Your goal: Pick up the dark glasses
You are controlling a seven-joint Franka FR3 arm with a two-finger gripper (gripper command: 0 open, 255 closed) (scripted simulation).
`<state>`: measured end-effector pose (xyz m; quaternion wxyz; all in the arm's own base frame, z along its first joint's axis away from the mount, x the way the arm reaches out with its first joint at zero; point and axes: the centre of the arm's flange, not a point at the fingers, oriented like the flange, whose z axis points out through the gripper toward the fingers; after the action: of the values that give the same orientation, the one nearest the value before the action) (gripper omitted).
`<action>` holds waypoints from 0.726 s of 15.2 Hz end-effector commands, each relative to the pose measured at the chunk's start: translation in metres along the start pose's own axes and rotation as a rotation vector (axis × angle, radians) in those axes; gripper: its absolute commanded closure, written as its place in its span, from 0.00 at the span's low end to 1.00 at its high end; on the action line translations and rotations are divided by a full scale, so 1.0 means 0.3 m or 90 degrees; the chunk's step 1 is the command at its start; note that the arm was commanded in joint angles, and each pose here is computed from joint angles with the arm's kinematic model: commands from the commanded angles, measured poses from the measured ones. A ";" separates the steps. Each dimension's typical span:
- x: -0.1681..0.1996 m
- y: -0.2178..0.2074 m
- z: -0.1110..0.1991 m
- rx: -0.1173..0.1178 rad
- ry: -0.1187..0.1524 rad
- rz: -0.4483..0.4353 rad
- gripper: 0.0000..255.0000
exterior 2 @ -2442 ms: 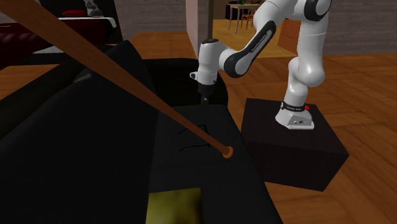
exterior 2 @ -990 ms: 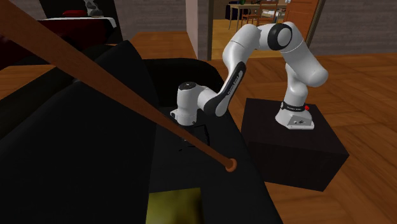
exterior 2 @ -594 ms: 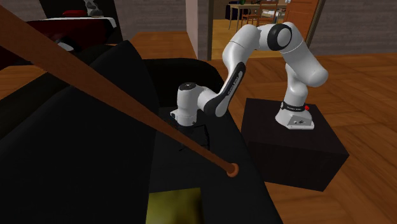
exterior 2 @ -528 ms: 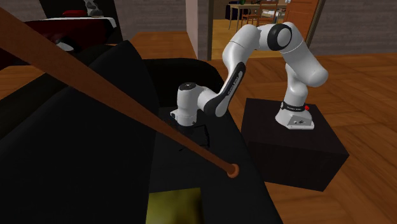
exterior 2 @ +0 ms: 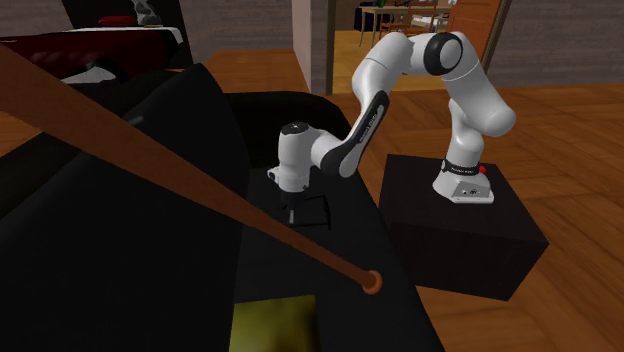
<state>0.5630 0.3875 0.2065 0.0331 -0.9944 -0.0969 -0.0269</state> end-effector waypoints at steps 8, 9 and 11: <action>0.012 -0.010 -0.161 0.000 0.000 0.000 1.00; 0.013 -0.011 -0.179 0.000 0.000 0.000 1.00; 0.014 -0.012 -0.199 0.000 0.000 0.000 1.00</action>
<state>0.5634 0.3874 0.2628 0.0332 -0.9944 -0.0970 -0.0270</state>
